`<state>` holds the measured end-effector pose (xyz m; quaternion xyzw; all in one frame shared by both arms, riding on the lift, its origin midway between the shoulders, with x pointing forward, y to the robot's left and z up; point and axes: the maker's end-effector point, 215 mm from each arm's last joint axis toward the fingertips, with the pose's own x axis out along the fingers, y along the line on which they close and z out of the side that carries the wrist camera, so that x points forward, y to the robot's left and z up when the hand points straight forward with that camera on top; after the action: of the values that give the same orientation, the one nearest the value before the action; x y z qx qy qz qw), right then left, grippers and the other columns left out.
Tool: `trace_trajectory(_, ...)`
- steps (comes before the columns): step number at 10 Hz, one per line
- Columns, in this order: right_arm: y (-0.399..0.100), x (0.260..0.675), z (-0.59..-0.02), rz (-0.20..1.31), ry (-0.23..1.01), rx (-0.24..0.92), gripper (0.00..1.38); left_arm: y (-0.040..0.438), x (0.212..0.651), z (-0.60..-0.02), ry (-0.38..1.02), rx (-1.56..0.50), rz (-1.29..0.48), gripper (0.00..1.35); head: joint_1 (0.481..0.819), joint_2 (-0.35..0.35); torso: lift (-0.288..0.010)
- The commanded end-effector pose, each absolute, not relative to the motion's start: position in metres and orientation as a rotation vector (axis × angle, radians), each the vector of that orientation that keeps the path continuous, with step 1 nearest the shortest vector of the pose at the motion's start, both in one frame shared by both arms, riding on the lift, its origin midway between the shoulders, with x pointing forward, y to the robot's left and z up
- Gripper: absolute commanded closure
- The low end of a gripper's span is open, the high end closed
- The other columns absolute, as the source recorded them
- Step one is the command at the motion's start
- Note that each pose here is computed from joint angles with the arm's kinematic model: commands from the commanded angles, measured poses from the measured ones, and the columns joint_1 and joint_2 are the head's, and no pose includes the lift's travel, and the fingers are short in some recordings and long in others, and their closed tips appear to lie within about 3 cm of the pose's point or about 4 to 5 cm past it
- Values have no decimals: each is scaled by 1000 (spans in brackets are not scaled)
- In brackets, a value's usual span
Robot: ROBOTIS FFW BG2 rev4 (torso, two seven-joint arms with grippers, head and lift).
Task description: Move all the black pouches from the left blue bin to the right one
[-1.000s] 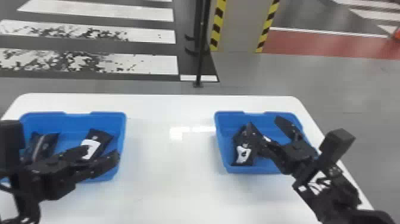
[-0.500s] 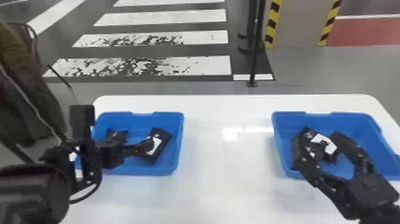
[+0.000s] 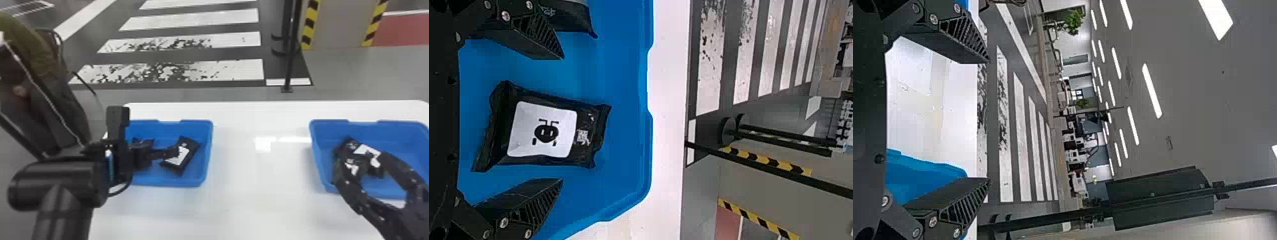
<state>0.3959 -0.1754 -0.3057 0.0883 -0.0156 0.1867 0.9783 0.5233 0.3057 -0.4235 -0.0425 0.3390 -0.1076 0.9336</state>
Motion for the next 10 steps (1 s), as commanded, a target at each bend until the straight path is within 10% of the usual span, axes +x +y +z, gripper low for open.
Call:
trace_trajectory(1, -174, 397, -309, 377, -27, 191, 191, 296, 531, -435, 725, -89, -237, 176, 695, 159, -140)
trace_trajectory(5, -171, 398, -317, 382, -2, 226, 190, 278, 532, -469, 827, -106, -262, 193, 695, 136, -140)
trace_trajectory(8, -169, 398, -324, 385, 17, 247, 193, 284, 530, -486, 868, -138, -244, 834, 695, 131, -140)
trace_trajectory(10, -169, 398, -325, 385, 20, 260, 194, 293, 527, -490, 871, -117, -231, 822, 695, 138, -140)
